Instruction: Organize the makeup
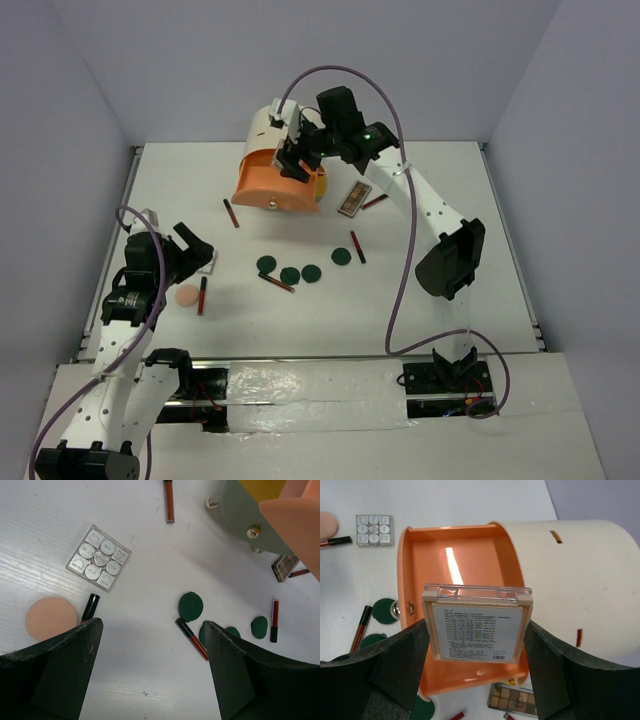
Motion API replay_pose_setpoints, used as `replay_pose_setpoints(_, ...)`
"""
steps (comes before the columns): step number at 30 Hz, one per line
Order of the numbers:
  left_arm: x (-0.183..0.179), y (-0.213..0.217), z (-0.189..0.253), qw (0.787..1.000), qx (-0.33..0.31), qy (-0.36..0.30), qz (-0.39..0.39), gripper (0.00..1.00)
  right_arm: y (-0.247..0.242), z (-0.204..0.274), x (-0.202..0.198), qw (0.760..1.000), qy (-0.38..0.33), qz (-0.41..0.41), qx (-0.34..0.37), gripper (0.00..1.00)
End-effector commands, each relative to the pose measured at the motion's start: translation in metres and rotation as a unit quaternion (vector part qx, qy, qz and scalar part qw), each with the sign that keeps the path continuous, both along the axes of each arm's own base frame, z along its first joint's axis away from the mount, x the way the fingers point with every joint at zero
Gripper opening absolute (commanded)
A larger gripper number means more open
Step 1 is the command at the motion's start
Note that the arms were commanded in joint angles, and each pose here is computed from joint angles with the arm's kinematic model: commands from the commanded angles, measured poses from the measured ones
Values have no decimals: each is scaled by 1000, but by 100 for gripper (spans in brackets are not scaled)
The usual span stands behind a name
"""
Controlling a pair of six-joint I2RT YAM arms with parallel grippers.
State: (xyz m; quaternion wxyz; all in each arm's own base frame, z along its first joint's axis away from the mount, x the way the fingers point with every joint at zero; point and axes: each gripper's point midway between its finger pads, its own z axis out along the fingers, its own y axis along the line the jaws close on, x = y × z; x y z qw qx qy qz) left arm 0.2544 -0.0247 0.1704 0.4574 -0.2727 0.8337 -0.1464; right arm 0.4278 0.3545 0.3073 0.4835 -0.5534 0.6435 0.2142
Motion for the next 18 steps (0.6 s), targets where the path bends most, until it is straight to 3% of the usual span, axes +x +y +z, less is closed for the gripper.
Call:
replay_pose_setpoints(1, -4, 6, 2, 1000, 4, -3, 15, 95, 10, 25, 14, 999, -47, -10, 26, 31)
replay_pose_setpoints(6, -6, 7, 3, 1000, 7, -2, 17, 95, 19, 4, 14, 999, -40, -5, 7, 48)
replay_pose_setpoints(9, -7, 8, 3, 1000, 8, -2, 19, 95, 20, -3, 13, 999, -40, -3, 0, 65)
replay_pose_setpoints(13, -6, 7, 2, 1000, 6, -2, 17, 95, 19, -5, 12, 999, -40, -2, -3, 77)
replay_pose_setpoints(18, -4, 5, 1, 1000, 3, -3, 15, 95, 18, -3, 10, 999, -40, -1, -2, 83)
